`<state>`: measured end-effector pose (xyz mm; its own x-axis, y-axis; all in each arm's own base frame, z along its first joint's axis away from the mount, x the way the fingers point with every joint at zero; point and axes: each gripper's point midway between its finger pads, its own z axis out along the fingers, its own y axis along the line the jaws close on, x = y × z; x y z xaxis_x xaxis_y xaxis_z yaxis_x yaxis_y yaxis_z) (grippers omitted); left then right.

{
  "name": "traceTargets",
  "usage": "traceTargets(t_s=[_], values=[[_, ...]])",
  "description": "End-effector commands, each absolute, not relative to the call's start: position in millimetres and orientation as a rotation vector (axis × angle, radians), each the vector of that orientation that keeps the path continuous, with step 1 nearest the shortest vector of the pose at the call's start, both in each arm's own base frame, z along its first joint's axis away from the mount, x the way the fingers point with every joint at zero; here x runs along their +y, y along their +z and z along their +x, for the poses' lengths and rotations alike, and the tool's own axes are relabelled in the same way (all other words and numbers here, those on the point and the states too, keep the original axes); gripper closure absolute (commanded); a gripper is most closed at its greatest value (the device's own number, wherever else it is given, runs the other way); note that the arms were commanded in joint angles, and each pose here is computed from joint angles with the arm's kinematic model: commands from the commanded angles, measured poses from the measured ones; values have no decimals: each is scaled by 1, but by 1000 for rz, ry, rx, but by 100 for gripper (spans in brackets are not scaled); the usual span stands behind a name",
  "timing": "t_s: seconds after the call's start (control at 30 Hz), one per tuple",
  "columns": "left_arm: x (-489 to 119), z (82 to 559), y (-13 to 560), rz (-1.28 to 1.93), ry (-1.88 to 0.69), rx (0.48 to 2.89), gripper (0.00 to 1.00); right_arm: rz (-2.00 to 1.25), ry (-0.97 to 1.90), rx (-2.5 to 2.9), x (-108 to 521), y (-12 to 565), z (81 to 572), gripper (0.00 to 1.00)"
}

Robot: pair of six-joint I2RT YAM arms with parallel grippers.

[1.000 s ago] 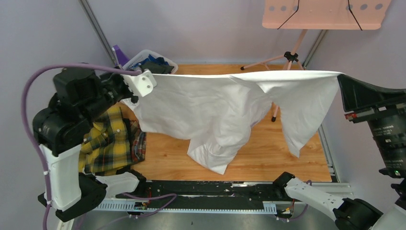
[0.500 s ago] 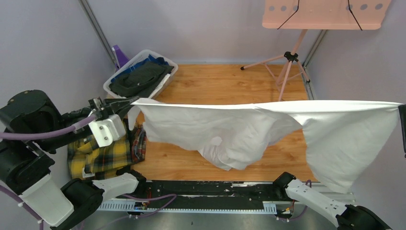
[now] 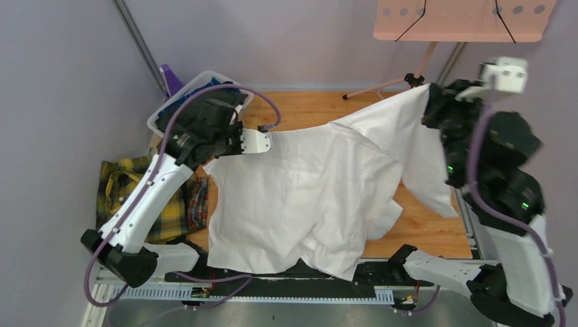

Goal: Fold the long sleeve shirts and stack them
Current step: Flatten out the shirt at the center of the board.

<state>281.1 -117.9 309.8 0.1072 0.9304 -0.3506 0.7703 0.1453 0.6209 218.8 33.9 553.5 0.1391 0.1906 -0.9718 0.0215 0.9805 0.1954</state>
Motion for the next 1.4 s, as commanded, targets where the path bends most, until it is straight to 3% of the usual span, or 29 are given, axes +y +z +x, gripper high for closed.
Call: traceTargets(t_s=[0.0, 0.27, 0.3, 0.33, 0.37, 0.47, 0.5, 0.6, 0.67, 0.87, 1.0, 1.2, 1.37], values=[[-101, 356, 309, 1556, 693, 1631, 100, 196, -109, 1427, 39, 545, 281, 100], [-125, 451, 271, 1423, 921, 1606, 99, 232, -188, 1692, 57, 440, 410, 100], [-125, 455, 264, 1427, 939, 1609, 93, 224, -169, 1708, 65, 434, 420, 100], [-125, 462, 255, 1425, 970, 1615, 76, 217, -142, 1723, 74, 428, 428, 100], [-125, 463, 247, 1437, 977, 1622, 67, 224, -114, 1739, 82, 421, 435, 100], [-125, 462, 232, 1448, 970, 1622, 7, 190, -55, 1817, 110, 392, 461, 100], [-124, 458, 225, 1459, 958, 1628, 2, 161, -21, 1844, 122, 381, 470, 93], [-122, 440, 237, 1439, 887, 1634, 0, 113, -10, 1976, 146, 328, 498, 64], [-123, 412, 246, 1451, 750, 1666, 0, 128, -81, 2032, 148, 310, 497, 50], [-127, 282, 194, 1742, 188, 1758, 0, 16, -151, 2102, 172, 279, 411, 7], [-96, 230, 141, 1902, 147, 1806, 0, -170, 0, 2161, 211, 252, 309, 3], [-61, 191, 90, 1980, 40, 1940, 0, -450, 220, 2476, 240, 158, 140, 1], [-50, 181, 66, 2031, -5, 2021, 0, -455, 247, 2645, 233, 117, 73, 1]])
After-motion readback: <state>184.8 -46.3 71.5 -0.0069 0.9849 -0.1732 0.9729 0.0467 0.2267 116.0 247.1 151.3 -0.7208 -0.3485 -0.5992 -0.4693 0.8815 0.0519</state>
